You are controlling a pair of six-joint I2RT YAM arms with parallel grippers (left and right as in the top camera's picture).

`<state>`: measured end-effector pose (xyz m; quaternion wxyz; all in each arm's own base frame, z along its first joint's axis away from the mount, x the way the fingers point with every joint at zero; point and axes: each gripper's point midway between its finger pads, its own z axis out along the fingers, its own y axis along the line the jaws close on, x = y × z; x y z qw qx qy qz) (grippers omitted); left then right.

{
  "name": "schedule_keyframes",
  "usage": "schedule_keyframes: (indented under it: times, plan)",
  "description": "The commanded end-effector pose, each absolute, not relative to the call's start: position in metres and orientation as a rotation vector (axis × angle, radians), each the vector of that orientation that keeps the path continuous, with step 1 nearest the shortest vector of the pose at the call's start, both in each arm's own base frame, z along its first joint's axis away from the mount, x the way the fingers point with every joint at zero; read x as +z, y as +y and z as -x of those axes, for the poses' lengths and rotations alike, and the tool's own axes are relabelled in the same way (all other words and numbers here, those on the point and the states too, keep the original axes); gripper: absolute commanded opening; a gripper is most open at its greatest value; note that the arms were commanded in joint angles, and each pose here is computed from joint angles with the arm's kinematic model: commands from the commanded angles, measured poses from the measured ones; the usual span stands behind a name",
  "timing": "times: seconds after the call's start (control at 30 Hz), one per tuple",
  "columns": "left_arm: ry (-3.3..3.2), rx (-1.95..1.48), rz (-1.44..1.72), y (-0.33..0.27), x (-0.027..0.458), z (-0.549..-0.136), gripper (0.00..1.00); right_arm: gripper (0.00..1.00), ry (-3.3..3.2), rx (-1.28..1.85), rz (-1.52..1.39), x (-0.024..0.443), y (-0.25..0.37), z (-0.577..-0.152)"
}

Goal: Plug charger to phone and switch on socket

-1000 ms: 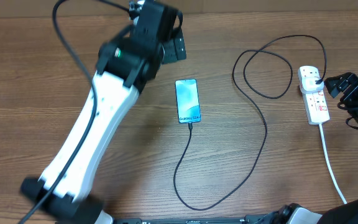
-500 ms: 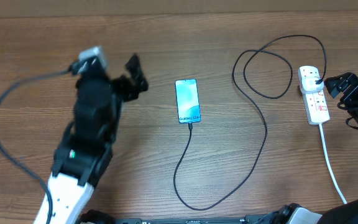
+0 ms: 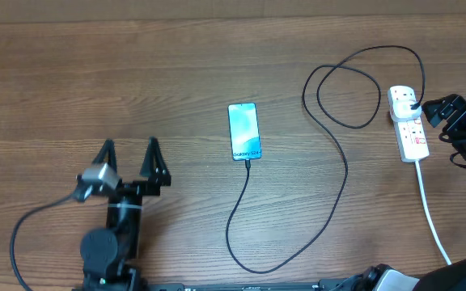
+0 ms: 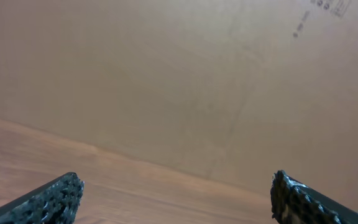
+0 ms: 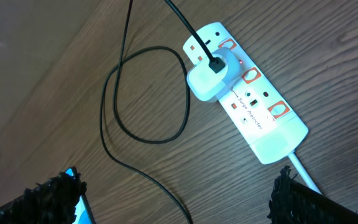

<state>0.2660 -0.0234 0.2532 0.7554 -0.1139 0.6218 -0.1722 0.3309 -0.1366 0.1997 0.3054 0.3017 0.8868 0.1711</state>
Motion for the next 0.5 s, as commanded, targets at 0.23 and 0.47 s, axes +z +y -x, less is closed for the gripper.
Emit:
schedule_keyframes:
  times: [0.23, 0.47]
  plan:
    - [1.383, -0.252, 0.27, 0.003, 0.217, -0.248, 1.0, 1.0, 2.34, 0.45, -0.792, 0.203, -0.136, -0.332]
    - [1.508, -0.125, 0.226, 0.012, 0.186, -0.246, 1.0, 1.0, 2.34, 0.45, -0.792, 0.203, -0.136, -0.332]
